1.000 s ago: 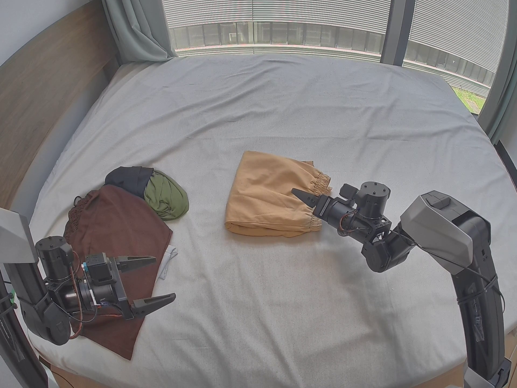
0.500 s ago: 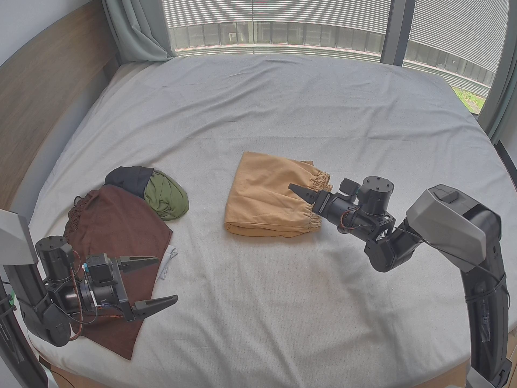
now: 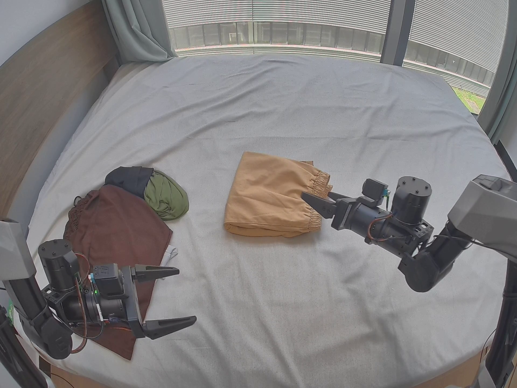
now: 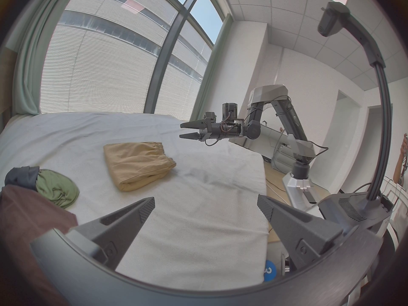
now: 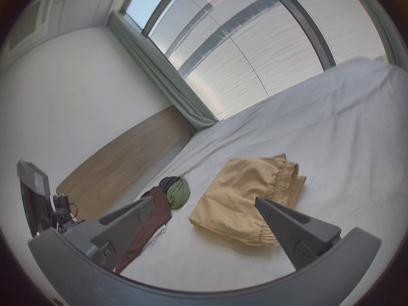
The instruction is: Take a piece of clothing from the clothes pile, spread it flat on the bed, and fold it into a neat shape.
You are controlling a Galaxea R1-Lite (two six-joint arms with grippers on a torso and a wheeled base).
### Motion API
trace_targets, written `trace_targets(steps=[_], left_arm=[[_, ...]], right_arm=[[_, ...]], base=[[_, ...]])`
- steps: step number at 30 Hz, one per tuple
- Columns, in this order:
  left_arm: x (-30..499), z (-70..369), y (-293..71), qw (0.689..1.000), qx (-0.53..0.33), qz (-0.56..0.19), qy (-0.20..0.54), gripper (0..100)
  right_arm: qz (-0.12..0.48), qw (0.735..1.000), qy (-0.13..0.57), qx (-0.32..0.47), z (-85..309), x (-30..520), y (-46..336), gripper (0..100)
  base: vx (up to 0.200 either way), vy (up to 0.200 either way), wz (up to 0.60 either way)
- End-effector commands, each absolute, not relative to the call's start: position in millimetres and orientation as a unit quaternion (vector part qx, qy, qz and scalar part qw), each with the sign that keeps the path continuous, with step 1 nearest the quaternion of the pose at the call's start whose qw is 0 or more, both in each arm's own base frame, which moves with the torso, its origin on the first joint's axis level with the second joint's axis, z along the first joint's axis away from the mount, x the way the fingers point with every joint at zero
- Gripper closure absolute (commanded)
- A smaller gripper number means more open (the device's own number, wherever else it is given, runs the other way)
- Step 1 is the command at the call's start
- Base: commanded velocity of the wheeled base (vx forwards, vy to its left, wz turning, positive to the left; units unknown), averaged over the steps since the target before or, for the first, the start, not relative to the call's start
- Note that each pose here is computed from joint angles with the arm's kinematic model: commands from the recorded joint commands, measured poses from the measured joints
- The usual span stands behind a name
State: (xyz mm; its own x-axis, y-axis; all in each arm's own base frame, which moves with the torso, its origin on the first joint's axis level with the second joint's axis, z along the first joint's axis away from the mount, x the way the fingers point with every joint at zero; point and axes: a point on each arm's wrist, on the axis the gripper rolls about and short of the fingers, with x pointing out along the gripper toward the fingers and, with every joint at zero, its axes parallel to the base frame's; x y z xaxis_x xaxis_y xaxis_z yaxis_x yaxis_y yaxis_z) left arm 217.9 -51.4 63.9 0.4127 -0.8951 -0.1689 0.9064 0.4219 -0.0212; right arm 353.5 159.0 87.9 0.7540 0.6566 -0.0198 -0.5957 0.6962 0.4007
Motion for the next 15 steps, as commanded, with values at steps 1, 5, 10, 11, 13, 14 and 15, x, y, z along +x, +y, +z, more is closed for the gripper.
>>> trace_targets(steps=[1, 5, 10, 11, 13, 14, 15], left_arm=[[192, 89, -64, 0.822, 0.057, -0.566, 0.030, 0], [171, 108, -68, 0.811, 0.072, -0.581, -0.008, 0], [151, 127, -64, 0.821, 0.089, -0.562, -0.051, 0], [147, 132, -63, 0.821, 0.092, -0.560, -0.067, 0], [141, 139, -61, 0.822, 0.088, -0.557, -0.079, 0], [138, 143, -59, 0.824, 0.084, -0.554, -0.085, 0], [135, 146, -58, 0.827, 0.081, -0.548, -0.091, 0]], right_arm=[[0.341, 0.930, 0.018, 0.137, 128, 308, 140, 0], [0.340, 0.934, -0.006, 0.108, 144, 281, 128, 0], [0.332, 0.940, -0.041, 0.060, 161, 247, 109, 0], [0.326, 0.943, -0.049, 0.050, 165, 239, 105, 0], [0.316, 0.945, -0.069, 0.045, 175, 222, 98, 0], [0.312, 0.946, -0.078, 0.047, 181, 212, 95, 0], [0.309, 0.945, -0.090, 0.048, 187, 205, 91, 0]], base=[[0.000, 0.000, 0.00], [0.000, 0.000, 0.00], [0.000, 0.000, 0.00], [0.000, 0.000, 0.00], [0.000, 0.000, 0.00], [0.000, 0.000, 0.00], [0.000, 0.000, 0.00]])
